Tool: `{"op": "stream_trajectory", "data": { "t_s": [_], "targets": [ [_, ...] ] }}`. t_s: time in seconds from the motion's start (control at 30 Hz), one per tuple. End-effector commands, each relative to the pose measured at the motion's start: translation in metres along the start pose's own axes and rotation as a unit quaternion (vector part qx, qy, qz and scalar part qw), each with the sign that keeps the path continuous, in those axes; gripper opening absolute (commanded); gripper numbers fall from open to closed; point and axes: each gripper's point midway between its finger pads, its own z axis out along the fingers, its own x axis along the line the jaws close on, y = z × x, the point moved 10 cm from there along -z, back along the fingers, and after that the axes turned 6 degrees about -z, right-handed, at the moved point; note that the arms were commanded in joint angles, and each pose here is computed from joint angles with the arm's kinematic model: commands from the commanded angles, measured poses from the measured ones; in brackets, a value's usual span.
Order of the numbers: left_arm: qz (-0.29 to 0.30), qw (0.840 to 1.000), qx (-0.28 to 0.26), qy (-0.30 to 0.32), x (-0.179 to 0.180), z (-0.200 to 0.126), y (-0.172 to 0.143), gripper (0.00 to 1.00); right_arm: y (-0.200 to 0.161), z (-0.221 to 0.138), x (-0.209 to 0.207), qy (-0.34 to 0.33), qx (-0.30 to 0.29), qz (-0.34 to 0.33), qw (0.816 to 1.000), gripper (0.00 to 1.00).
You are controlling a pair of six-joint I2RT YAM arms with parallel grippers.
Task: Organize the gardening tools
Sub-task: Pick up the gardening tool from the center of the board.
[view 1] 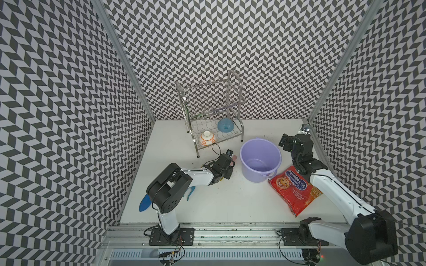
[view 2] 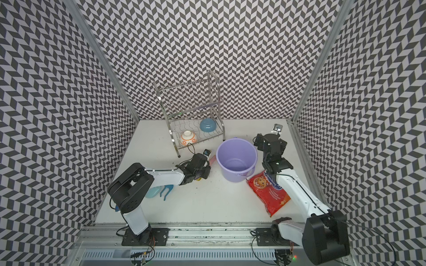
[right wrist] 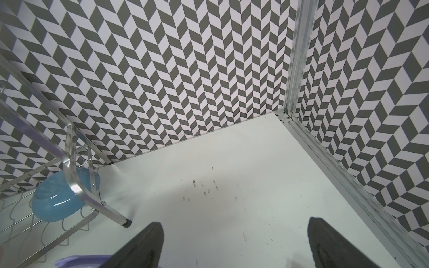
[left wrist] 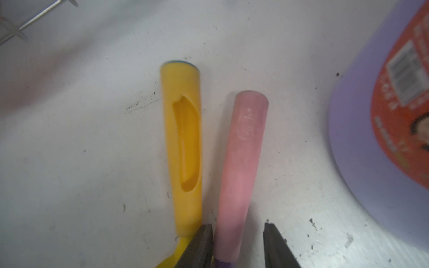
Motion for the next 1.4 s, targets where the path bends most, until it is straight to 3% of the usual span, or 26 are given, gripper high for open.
{"op": "stream_trajectory", "data": {
  "t_s": [0.0, 0.3, 0.7, 0.93, 1.0, 1.13, 1.37],
  "targets": [
    [0.009, 1.000, -0.004, 0.002, -0.002, -0.009, 0.001, 0.33, 0.009, -0.002, 0.002, 0.003, -0.018, 0.012, 1.000, 1.00],
    [0.016, 1.000, 0.001, 0.000, -0.007, -0.007, 0.001, 0.17, 0.011, -0.003, 0.002, 0.001, -0.021, 0.014, 1.000, 1.00],
    [0.034, 0.999, 0.017, 0.020, -0.013, 0.004, -0.009, 0.28, 0.009, -0.003, 0.001, 0.002, -0.018, 0.017, 1.000, 1.00],
    [0.037, 0.998, 0.021, 0.043, -0.011, 0.006, -0.010, 0.05, 0.011, -0.007, 0.000, 0.003, -0.022, 0.019, 1.000, 1.00],
    [0.035, 0.998, 0.010, 0.048, -0.011, -0.001, -0.004, 0.00, 0.011, -0.008, 0.000, 0.004, -0.022, 0.019, 1.000, 1.00],
    [0.022, 0.997, -0.026, 0.063, -0.008, -0.020, 0.015, 0.00, 0.010, -0.009, 0.001, 0.012, -0.019, 0.018, 1.000, 1.00],
    [-0.040, 0.988, -0.134, 0.068, 0.003, -0.069, 0.062, 0.00, 0.009, -0.016, 0.003, 0.043, -0.016, 0.018, 0.999, 1.00]
  ]
}}
